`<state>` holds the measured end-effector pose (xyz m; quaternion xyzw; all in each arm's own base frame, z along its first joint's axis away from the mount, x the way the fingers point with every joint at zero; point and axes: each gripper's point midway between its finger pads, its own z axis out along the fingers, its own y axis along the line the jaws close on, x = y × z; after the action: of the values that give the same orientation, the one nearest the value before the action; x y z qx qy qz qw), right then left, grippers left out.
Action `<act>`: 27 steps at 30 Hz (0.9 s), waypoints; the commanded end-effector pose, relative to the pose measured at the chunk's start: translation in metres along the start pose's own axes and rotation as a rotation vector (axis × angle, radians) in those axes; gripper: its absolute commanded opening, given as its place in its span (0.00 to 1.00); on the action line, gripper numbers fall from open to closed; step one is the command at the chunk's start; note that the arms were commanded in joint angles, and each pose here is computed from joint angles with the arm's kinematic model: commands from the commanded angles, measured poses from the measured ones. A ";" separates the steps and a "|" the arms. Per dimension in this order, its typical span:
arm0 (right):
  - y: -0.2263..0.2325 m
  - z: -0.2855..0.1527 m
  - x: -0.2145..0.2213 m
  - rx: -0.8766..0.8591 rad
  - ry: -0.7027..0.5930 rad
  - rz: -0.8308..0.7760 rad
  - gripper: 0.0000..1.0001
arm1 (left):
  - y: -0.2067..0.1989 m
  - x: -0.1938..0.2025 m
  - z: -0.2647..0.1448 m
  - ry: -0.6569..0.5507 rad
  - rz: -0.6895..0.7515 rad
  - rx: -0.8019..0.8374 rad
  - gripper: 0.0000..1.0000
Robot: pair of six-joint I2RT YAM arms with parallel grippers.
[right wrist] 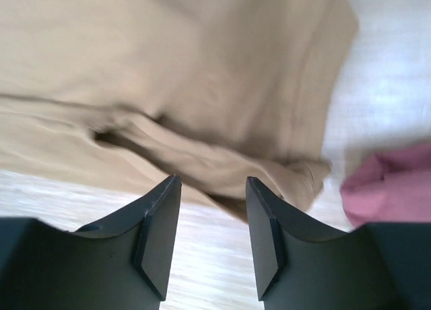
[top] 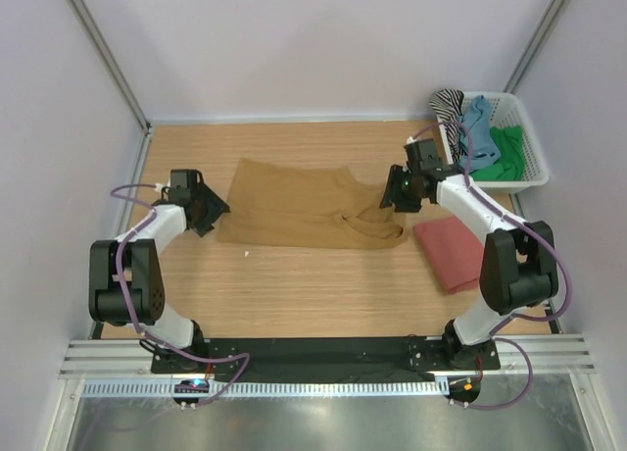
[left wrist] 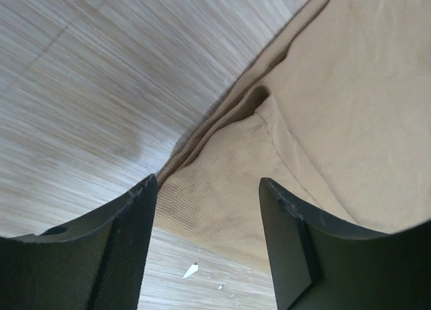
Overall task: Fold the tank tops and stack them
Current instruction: Fold the tank top
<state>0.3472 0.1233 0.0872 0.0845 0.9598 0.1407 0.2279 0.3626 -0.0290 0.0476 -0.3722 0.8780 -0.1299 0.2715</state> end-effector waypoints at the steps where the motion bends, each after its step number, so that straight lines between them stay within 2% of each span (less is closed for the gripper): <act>1: 0.024 -0.008 -0.044 -0.043 -0.108 -0.031 0.49 | -0.025 -0.045 -0.018 -0.152 -0.030 0.037 0.64; 3: 0.033 -0.007 -0.064 -0.059 -0.151 -0.026 0.48 | -0.033 -0.054 -0.017 -0.165 -0.041 0.047 0.66; 9: 0.063 0.012 -0.110 -0.140 -0.232 -0.012 0.51 | -0.094 -0.086 -0.005 -0.163 -0.025 0.213 0.64; 11: 0.068 0.035 -0.113 -0.143 -0.195 -0.005 0.52 | -0.107 -0.098 0.006 -0.161 -0.016 0.226 0.63; 15: 0.094 0.061 -0.140 -0.187 -0.207 -0.015 0.55 | -0.131 -0.120 0.026 -0.168 0.005 0.241 0.62; 20: 0.115 0.092 -0.157 -0.202 -0.184 -0.027 0.56 | -0.131 -0.112 0.083 -0.038 0.017 0.180 0.59; 21: 0.111 0.110 -0.150 -0.187 -0.153 -0.027 0.56 | -0.140 -0.115 0.083 -0.031 0.015 0.204 0.58; 27: 0.117 0.140 -0.144 -0.204 -0.115 -0.041 0.57 | -0.150 -0.109 0.110 0.022 0.050 0.202 0.57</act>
<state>0.5432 0.2225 0.0534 0.0588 0.9323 0.2114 0.2876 0.5663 -0.0468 0.0513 -0.3461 0.8645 -0.2011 0.3039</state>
